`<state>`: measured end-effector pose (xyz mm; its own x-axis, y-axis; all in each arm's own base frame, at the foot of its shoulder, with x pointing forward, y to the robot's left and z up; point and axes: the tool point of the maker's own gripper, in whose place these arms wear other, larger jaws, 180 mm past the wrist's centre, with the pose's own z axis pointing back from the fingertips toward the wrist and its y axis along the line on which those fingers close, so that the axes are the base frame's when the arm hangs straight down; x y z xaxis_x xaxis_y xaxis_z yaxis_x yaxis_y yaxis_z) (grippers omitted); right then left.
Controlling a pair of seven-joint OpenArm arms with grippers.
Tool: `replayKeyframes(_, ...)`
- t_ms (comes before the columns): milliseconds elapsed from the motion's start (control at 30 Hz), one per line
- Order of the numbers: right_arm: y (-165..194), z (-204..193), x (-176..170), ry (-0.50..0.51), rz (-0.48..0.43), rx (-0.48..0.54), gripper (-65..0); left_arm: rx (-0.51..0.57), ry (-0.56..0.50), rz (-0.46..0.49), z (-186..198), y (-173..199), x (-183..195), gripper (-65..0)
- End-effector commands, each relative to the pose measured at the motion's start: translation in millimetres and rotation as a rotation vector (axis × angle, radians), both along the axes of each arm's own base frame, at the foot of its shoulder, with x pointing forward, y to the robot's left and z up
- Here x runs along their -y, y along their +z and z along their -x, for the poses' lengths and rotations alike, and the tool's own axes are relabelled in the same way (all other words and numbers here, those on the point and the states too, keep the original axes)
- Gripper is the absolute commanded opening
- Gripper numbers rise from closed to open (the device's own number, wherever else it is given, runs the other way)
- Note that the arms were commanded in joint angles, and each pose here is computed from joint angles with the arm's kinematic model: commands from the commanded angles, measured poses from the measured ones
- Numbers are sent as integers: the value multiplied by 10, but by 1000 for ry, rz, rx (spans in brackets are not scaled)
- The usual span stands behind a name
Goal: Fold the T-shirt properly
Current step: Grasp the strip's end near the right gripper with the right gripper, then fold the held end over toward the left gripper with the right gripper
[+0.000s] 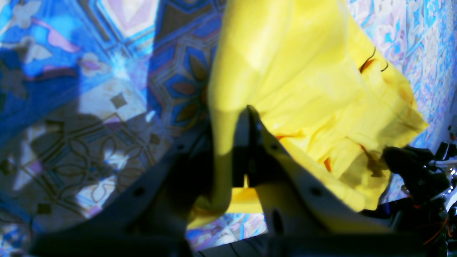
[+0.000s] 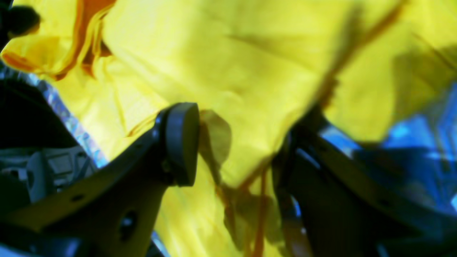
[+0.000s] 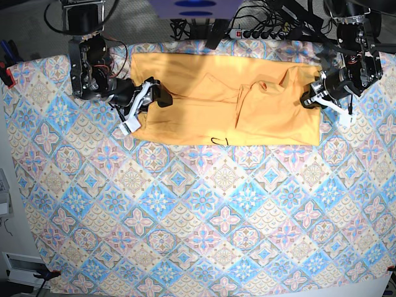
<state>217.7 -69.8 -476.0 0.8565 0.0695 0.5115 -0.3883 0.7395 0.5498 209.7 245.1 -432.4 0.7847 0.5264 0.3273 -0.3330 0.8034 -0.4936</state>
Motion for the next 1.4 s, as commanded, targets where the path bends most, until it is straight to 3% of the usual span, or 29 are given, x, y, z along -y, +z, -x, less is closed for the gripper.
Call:
replayKeyframes(0, -18, 26, 36, 21, 24, -10, -359, 37, -8, -11, -76, 91, -37, -650)
replayKeyframes(133, -22, 29, 37, 21, 24, -12, -405, 37, -8, -11, -76, 91, -37, -650)
replayKeyframes(267, -29, 43, 45, 27, 30, -18, -604, 37, -8, -11, -76, 91, -37, -650)
replayKeyframes(333, -25, 54, 53, 44, 42, -27, -645, 37, -8, -11, -76, 91, -37, -650)
replayKeyframes(600, 299, -352, 138, 34, 66, 91, -647, 42, 2, 19, -86, 67, 69, -650)
replayKeyframes(933, 598, -819, 210, 15, 76, 198, -647, 65, -75, 143, -245, 15, 785, -650)
replayKeyframes(1033, 634, -857, 201, 34, 89, 201, -647, 80, -66, 122, -291, -1, 810, -650)
replayKeyframes(1167, 851, -894, 48, 91, 99, 269, -647, 60, -71, 88, -255, -81, 848, -650)
replayKeyframes(1367, 1059, -827, -516, 231, 51, 341, -647, 56, -73, 75, -249, -93, 824, -650)
